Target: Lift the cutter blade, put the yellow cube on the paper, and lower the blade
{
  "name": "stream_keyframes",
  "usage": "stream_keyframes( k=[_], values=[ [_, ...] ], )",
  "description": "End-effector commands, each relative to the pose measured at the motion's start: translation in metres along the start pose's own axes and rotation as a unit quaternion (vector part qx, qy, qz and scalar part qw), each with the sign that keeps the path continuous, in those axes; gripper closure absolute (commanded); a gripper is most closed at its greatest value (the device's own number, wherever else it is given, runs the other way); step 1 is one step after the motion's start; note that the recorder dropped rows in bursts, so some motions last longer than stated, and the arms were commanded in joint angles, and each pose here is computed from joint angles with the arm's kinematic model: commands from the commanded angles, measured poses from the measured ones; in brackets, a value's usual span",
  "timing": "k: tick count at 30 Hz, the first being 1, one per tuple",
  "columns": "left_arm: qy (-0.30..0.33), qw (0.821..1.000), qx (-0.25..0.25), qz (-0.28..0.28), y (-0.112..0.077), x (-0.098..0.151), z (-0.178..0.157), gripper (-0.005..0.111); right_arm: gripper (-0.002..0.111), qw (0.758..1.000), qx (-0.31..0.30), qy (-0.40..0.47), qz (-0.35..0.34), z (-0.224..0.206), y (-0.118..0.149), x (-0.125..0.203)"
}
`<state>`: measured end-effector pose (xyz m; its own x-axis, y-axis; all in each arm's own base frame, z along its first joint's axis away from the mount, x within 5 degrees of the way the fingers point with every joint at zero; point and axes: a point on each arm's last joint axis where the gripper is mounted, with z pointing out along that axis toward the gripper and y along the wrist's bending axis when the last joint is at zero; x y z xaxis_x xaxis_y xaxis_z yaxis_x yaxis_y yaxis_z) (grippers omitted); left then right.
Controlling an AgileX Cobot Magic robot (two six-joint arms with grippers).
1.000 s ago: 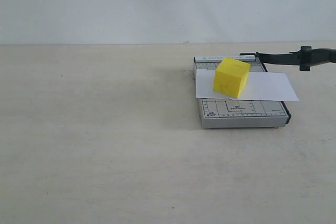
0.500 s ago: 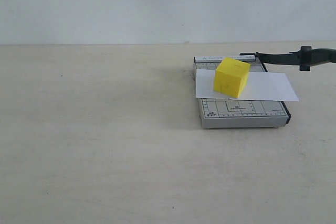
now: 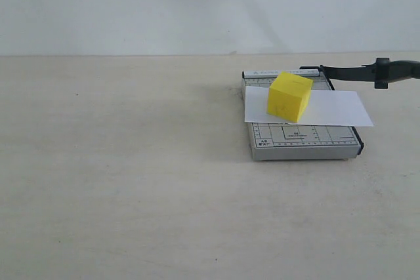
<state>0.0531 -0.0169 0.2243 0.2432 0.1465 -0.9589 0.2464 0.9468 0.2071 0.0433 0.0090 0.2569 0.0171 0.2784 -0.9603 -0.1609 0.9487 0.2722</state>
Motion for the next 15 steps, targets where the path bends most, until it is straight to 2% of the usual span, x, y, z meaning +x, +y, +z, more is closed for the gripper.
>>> stream_keyframes(
  k=[1, 5, 9, 13, 15],
  values=[
    [-0.001, 1.0, -0.003, 0.001, 0.0, 0.001, -0.001, 0.102, 0.058, 1.0, -0.002, -0.006, 0.004, 0.0, 0.0, 0.0],
    [-0.001, 1.0, -0.003, 0.001, 0.0, 0.001, -0.001, 0.102, 0.058, 1.0, -0.007, 0.002, 0.024, -0.001, 0.001, 0.0],
    [-0.001, 1.0, -0.003, 0.001, 0.0, 0.001, -0.001, 0.102, 0.056, 1.0, -0.01, -0.004, 0.01, -0.003, 0.004, -0.009],
    [-0.001, 1.0, -0.003, 0.001, 0.0, 0.001, -0.001, 0.102, 0.035, 1.0, -0.012, 0.012, -0.024, -0.002, 0.011, -0.027],
    [-0.001, 1.0, -0.003, 0.001, 0.0, 0.001, -0.001, 0.102, 0.029, 0.999, -0.009, 0.04, -0.029, 0.003, 0.013, -0.035]
  ],
)
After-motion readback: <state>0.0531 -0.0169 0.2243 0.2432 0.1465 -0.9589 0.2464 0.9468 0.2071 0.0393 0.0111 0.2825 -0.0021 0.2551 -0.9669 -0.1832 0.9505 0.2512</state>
